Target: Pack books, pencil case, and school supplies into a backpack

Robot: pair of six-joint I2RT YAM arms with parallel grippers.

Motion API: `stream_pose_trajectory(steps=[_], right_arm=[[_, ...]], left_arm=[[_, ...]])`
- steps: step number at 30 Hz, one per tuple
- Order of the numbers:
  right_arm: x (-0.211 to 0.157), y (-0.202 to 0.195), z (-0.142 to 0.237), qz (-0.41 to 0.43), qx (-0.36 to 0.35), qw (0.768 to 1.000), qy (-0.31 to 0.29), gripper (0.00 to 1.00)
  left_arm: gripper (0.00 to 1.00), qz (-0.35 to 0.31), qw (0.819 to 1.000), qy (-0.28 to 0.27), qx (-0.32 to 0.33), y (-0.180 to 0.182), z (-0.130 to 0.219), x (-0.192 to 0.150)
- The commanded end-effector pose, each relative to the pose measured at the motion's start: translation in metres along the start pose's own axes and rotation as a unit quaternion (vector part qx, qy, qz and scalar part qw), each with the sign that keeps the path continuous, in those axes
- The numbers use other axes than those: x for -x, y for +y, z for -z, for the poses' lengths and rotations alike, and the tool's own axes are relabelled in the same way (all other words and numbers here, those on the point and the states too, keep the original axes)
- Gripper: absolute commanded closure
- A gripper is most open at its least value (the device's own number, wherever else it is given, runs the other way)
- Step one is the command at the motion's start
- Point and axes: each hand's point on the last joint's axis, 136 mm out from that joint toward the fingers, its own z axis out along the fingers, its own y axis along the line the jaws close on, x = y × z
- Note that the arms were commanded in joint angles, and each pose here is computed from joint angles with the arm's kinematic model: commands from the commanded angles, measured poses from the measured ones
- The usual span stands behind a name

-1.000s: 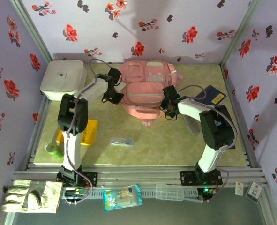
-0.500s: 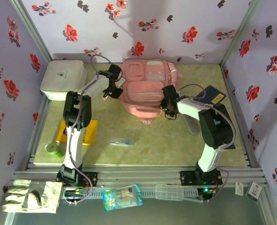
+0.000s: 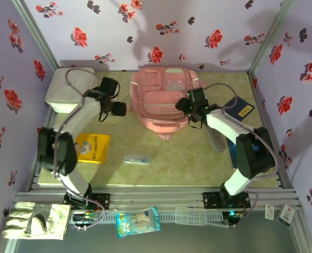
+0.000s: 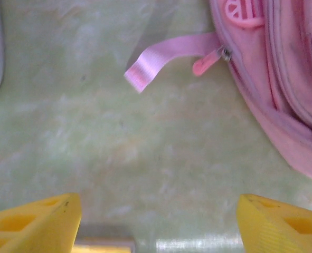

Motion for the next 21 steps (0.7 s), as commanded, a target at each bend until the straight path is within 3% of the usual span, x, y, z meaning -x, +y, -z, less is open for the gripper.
stream_pose_trajectory(steps=[1,6,11,17,21], right_arm=[[-0.001,0.013,0.006,0.043,0.008,0.999,0.006,0.27],[-0.01,0.036,-0.001,0.07,0.032,0.997,0.018,0.23],[-0.023,0.054,-0.008,0.084,0.053,0.994,0.035,0.21],[-0.028,0.061,-0.01,0.083,0.061,0.994,0.042,0.21],[-0.029,0.063,-0.013,0.081,0.062,0.994,0.045,0.21]], left_arm=[[0.18,0.095,0.995,0.02,0.019,0.021,-0.004,-0.037],[0.09,0.186,0.981,0.032,0.04,0.056,-0.014,-0.082],[0.02,0.248,0.968,0.029,0.036,0.081,-0.031,-0.093],[0.01,0.265,0.963,0.034,0.032,0.098,-0.054,-0.084],[0.05,0.254,0.965,0.054,-0.016,0.077,-0.073,-0.083]])
